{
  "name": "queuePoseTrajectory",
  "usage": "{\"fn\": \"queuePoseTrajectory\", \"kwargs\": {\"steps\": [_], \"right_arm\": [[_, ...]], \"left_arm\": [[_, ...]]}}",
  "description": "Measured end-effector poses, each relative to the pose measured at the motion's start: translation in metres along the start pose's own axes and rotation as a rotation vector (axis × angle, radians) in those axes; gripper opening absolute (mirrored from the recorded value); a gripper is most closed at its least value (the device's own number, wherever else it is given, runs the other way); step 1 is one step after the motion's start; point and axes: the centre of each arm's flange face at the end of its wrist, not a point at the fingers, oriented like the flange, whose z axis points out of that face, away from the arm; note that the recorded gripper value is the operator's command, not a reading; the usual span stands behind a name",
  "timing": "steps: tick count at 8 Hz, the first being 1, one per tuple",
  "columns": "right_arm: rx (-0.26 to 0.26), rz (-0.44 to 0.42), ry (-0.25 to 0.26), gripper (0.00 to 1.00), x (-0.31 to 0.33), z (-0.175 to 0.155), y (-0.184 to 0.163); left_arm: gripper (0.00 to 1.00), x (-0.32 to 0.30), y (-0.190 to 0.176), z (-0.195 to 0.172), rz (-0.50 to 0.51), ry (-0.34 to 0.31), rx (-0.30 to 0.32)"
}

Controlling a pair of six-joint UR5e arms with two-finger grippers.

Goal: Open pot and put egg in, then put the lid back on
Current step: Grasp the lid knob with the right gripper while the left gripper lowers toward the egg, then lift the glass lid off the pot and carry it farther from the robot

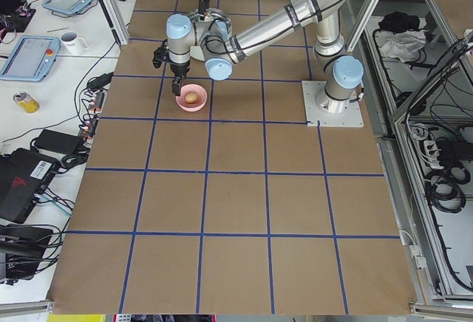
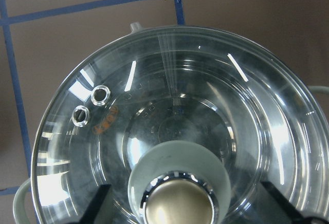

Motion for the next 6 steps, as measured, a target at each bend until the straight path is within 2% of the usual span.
{"fn": "queuePoseTrajectory", "kwargs": {"steps": [1,3,4,6], "right_arm": [[-0.003,-0.001,0.003,0.52,0.000,0.001,0.001],[-0.011,0.001,-0.002,0.10,0.000,0.003,0.002],[-0.013,0.002,-0.003,0.00,0.000,0.003,0.002],[-0.015,-0.002,-0.004,0.00,0.000,0.002,0.003]], "left_arm": [[1.00,0.001,0.004,0.007,-0.009,0.009,-0.015],[1.00,0.002,0.006,0.028,-0.029,0.023,-0.048],[1.00,0.001,0.006,0.037,-0.041,0.027,-0.058],[1.00,0.001,0.006,0.050,-0.066,0.033,-0.073]]}}
